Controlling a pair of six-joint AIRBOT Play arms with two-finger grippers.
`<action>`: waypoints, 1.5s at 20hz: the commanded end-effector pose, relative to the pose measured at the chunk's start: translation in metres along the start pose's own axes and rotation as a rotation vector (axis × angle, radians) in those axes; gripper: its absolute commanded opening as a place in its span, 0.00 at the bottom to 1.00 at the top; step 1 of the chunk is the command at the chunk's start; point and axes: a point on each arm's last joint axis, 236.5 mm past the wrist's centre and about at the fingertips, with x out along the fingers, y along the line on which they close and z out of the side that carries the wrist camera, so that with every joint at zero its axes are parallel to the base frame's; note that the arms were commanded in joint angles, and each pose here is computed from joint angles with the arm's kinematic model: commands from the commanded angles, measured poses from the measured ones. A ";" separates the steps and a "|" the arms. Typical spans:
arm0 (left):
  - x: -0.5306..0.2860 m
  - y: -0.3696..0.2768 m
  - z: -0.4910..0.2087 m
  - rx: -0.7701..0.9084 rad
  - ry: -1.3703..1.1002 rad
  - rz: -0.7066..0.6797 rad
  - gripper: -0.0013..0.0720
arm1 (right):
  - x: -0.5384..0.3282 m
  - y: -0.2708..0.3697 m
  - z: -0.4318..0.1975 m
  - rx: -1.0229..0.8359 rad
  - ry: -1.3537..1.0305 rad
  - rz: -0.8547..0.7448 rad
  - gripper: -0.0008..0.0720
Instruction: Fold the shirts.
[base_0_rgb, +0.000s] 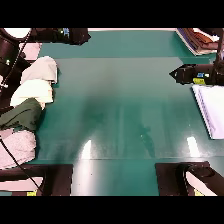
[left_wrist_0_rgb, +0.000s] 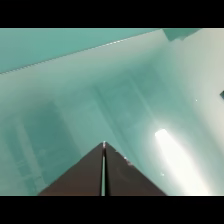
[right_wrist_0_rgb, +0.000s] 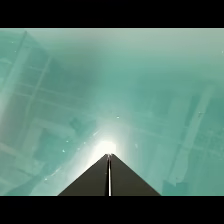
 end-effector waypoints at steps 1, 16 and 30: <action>0.000 0.000 0.001 0.000 -0.006 0.000 0.05 | 0.000 0.002 0.000 -0.005 0.000 0.004 0.04; 0.000 0.003 0.014 0.006 -0.058 0.013 0.05 | 0.000 0.002 0.001 -0.005 -0.003 0.003 0.04; 0.013 0.355 -0.142 -0.217 0.303 0.767 0.98 | 0.000 0.002 0.002 -0.005 -0.008 0.003 0.04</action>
